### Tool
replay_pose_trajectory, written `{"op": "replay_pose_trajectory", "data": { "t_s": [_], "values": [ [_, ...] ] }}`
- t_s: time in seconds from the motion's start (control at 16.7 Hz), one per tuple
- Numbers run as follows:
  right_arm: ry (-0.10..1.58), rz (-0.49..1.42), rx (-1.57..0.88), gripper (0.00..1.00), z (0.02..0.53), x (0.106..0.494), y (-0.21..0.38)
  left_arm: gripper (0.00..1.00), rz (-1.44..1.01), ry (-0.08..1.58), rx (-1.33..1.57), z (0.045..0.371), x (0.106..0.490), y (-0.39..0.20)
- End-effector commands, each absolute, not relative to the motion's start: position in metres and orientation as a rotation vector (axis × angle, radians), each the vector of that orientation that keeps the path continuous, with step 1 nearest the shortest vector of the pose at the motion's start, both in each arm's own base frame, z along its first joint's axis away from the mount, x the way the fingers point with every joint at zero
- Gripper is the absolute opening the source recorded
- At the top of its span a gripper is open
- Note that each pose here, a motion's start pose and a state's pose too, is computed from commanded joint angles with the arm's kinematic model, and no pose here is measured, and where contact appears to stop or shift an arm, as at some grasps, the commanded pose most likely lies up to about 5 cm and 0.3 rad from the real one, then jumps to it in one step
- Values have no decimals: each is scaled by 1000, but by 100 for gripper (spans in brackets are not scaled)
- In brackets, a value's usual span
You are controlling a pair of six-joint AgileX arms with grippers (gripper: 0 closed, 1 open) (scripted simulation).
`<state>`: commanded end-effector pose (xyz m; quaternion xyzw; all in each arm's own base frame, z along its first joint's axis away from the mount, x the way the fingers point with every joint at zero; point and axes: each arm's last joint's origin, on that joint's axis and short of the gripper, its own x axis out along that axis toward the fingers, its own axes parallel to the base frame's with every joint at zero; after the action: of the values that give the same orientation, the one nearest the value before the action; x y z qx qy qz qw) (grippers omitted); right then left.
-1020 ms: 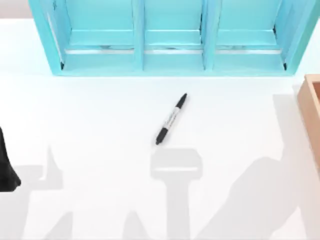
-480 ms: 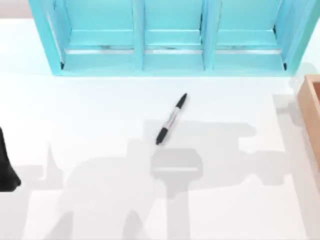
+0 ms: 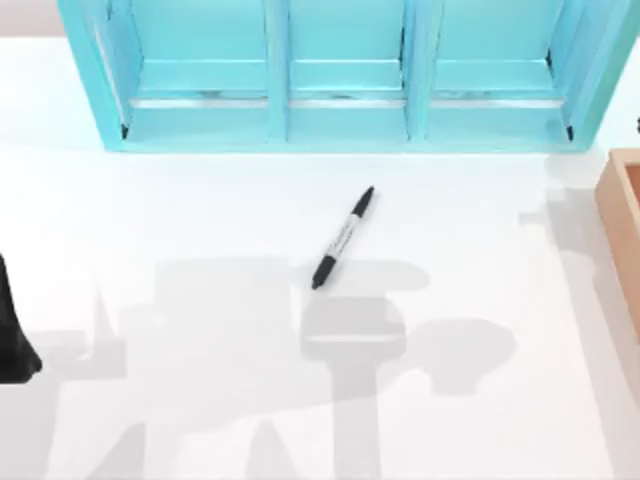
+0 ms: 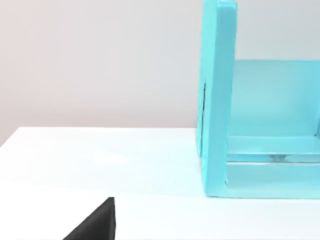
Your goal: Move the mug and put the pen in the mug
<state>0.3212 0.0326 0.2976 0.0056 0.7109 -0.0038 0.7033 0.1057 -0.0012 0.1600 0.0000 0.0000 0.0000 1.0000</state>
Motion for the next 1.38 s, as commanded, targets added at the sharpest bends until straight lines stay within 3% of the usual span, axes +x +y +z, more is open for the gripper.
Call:
{"op": "replay_pose_trajectory", "data": {
  "t_s": [0.24,0.72,1.38],
  "values": [
    [1565,-17,19,0,289,340,52,100,0,0,0,160,106,-1],
    [1578,-8,8,0,213,397,161,100,0,0,0,160,106,-1],
    [1572,-6,10,0,171,399,166,100,0,0,0,160,106,-1]
  ]
}}
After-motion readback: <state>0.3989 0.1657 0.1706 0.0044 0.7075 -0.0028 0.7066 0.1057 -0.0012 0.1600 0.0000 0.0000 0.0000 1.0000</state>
